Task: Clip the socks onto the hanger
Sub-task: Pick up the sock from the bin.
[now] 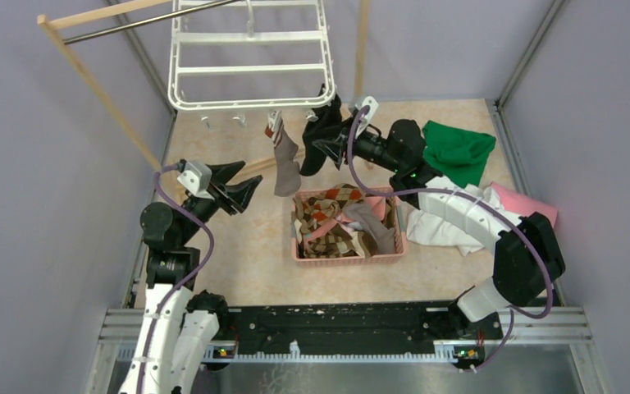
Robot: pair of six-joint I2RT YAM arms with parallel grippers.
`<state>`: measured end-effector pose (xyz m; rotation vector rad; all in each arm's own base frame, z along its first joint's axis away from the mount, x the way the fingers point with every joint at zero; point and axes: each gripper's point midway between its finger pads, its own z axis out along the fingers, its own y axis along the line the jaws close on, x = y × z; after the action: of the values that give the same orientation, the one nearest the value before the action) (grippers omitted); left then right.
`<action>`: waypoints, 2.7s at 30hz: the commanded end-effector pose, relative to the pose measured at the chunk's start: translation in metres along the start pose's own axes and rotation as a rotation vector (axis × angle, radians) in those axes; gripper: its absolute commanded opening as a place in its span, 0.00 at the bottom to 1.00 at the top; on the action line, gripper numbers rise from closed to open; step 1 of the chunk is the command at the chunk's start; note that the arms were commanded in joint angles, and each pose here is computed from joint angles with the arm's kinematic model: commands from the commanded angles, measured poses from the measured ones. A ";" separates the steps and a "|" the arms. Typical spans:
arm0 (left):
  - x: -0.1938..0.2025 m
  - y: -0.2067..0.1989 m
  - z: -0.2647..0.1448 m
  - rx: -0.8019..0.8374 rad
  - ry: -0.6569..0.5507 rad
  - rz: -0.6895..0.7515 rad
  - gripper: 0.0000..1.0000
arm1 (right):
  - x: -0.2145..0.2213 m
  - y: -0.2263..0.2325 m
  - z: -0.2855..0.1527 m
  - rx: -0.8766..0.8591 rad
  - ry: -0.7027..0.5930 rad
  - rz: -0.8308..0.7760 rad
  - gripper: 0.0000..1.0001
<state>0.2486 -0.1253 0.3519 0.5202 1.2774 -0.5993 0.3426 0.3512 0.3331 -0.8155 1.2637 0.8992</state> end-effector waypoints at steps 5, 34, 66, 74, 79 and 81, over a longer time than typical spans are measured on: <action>0.000 0.001 -0.004 -0.045 -0.015 -0.099 0.77 | -0.033 -0.038 -0.032 0.102 -0.006 -0.066 0.40; 0.057 0.002 -0.011 -0.133 0.101 -0.446 0.99 | 0.096 0.049 -0.173 -0.243 0.500 -0.036 0.71; 0.059 -0.008 -0.023 -0.162 0.063 -0.578 0.83 | 0.129 0.038 -0.154 -0.004 0.608 -0.067 0.00; 0.035 -0.028 -0.022 -0.014 -0.016 -0.476 0.84 | 0.061 0.058 -0.148 -0.081 0.364 -0.142 0.00; 0.013 -0.064 -0.027 0.217 -0.070 -0.356 0.88 | -0.001 0.063 -0.140 -0.096 0.189 -0.192 0.00; 0.009 -0.072 -0.029 0.273 -0.076 -0.334 0.89 | -0.020 0.067 -0.135 -0.113 0.145 -0.177 0.00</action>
<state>0.2116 -0.1458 0.3081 0.2735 1.3939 -1.0373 0.2280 0.2460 0.2573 -1.1357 1.4635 0.7150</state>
